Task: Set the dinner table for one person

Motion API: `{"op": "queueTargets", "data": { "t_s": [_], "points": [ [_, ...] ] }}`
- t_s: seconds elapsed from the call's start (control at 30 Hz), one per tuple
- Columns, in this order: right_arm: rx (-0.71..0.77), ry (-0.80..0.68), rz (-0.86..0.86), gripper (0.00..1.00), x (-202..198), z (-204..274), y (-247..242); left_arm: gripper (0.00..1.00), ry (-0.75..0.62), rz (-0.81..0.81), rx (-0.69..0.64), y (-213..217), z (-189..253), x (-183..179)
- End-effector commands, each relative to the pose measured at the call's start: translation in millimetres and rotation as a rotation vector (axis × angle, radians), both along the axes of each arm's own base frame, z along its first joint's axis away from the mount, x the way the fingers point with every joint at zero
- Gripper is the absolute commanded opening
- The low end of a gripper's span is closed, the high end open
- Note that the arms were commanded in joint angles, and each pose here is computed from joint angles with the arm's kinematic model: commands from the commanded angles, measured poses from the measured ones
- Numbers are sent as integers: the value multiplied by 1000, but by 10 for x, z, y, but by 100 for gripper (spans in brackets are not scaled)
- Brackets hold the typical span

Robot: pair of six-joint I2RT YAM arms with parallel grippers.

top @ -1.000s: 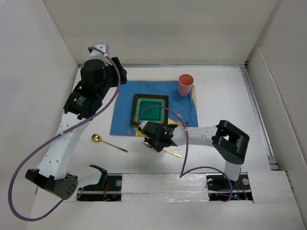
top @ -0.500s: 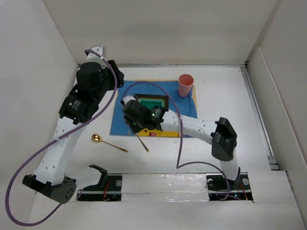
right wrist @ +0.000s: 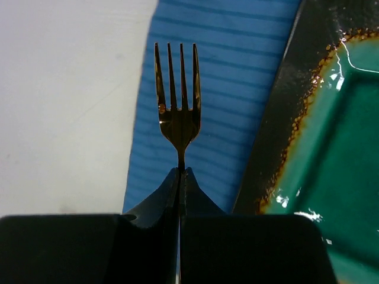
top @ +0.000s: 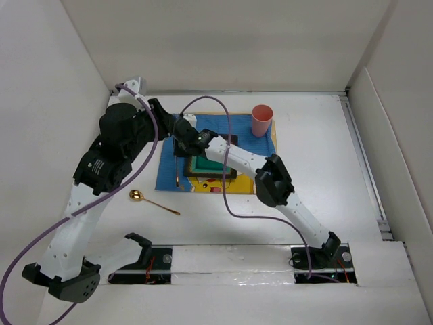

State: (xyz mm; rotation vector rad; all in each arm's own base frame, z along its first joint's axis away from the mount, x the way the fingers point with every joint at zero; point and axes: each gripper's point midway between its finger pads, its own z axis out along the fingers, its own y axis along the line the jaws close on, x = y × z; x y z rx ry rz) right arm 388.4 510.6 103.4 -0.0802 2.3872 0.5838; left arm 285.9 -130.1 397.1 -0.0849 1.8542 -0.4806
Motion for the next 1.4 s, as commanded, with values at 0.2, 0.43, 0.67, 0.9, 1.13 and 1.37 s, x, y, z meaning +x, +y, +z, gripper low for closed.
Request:
{"op": "queueTargets", "data": {
  "t_s": [0.2, 0.43, 0.67, 0.9, 1.13, 1.37],
  "points": [
    [290, -32, -187, 0, 434, 259, 377, 33, 48, -101, -38, -262, -243, -104],
    [328, -14, -223, 0, 586, 99, 391, 33, 62, -98, -21, -255, -345, -160],
    [315, -19, -217, 0, 740, 6, 308, 33, 49, -77, -14, -210, -304, -152],
    [284, -24, -186, 0, 812, -38, 220, 33, 50, -69, -16, -210, -338, -129],
    [256, 9, -129, 15, 764, -194, 214, 34, 44, -54, -10, -199, -326, -86],
    [257, -1, -99, 38, 776, -83, 190, 34, 37, -45, -11, -195, -303, -61]
  ]
}}
